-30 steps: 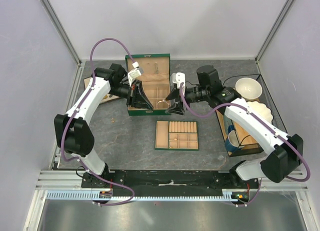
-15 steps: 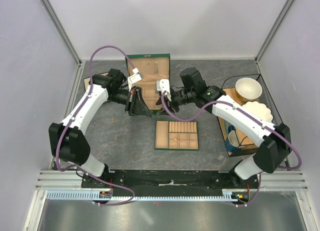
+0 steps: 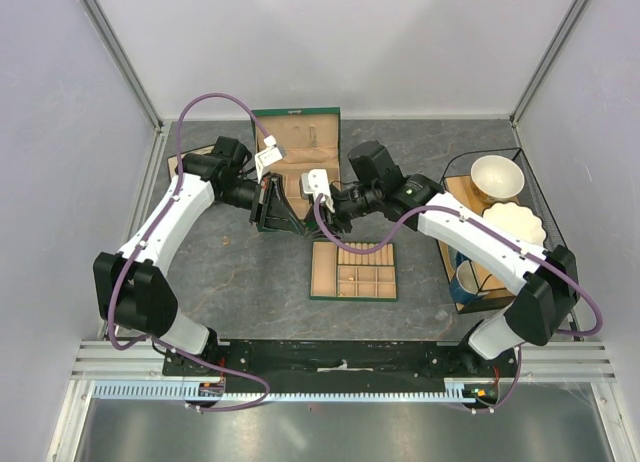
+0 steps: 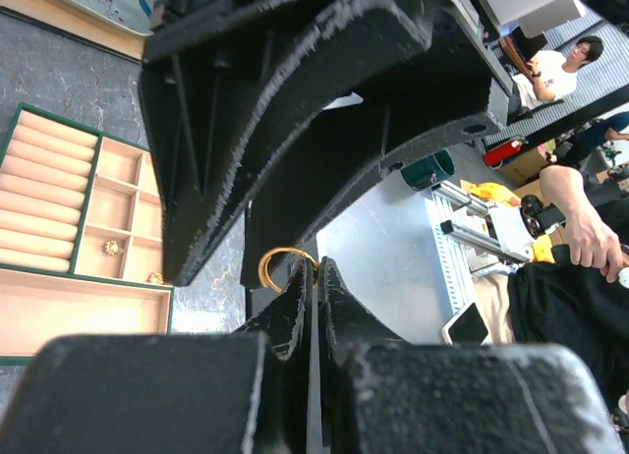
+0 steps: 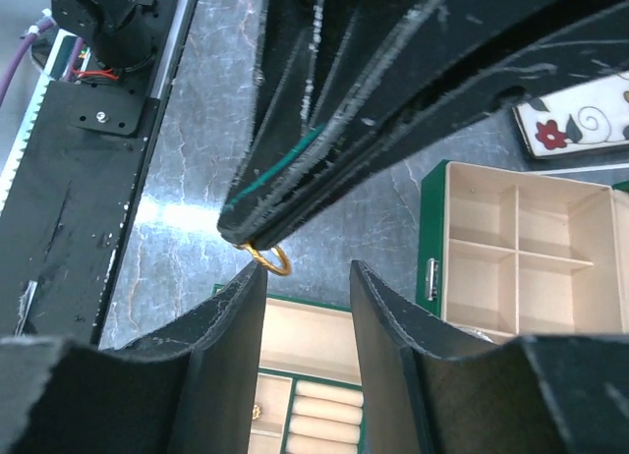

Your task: Organize the mixed jewelry

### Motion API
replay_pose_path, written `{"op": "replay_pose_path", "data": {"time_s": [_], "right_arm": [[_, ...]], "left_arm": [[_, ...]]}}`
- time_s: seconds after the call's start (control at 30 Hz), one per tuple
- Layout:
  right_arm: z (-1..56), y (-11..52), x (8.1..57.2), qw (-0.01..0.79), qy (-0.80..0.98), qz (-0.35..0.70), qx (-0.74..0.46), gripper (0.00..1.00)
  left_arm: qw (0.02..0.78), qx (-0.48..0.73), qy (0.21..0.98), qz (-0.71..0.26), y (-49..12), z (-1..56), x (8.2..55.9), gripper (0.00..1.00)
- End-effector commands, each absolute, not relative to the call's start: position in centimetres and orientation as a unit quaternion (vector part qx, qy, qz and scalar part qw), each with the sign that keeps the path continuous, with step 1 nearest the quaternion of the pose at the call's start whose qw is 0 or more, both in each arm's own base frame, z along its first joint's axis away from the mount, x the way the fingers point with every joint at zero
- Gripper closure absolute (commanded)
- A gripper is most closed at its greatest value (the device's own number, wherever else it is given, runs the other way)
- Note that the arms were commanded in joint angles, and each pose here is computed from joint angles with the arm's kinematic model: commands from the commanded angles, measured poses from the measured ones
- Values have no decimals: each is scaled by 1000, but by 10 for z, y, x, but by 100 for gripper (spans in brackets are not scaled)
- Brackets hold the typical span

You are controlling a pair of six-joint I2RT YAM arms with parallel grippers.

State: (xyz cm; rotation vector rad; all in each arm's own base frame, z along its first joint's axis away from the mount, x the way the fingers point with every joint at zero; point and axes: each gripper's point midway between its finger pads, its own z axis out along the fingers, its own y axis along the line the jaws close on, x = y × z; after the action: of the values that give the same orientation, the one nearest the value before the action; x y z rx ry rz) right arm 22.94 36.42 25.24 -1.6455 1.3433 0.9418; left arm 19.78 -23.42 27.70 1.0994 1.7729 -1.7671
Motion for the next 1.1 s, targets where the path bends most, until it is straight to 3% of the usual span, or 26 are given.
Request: {"op": "replay_pose_path", "data": {"time_s": [0.0, 1.07], "right_arm": [[283, 368, 219, 422, 488, 379, -663, 54], [295, 365, 208, 425, 474, 384, -669, 69]], "left_arm": [[212, 384, 575, -690, -237, 309, 188, 98], [209, 384, 583, -685, -237, 296, 189, 98]]}}
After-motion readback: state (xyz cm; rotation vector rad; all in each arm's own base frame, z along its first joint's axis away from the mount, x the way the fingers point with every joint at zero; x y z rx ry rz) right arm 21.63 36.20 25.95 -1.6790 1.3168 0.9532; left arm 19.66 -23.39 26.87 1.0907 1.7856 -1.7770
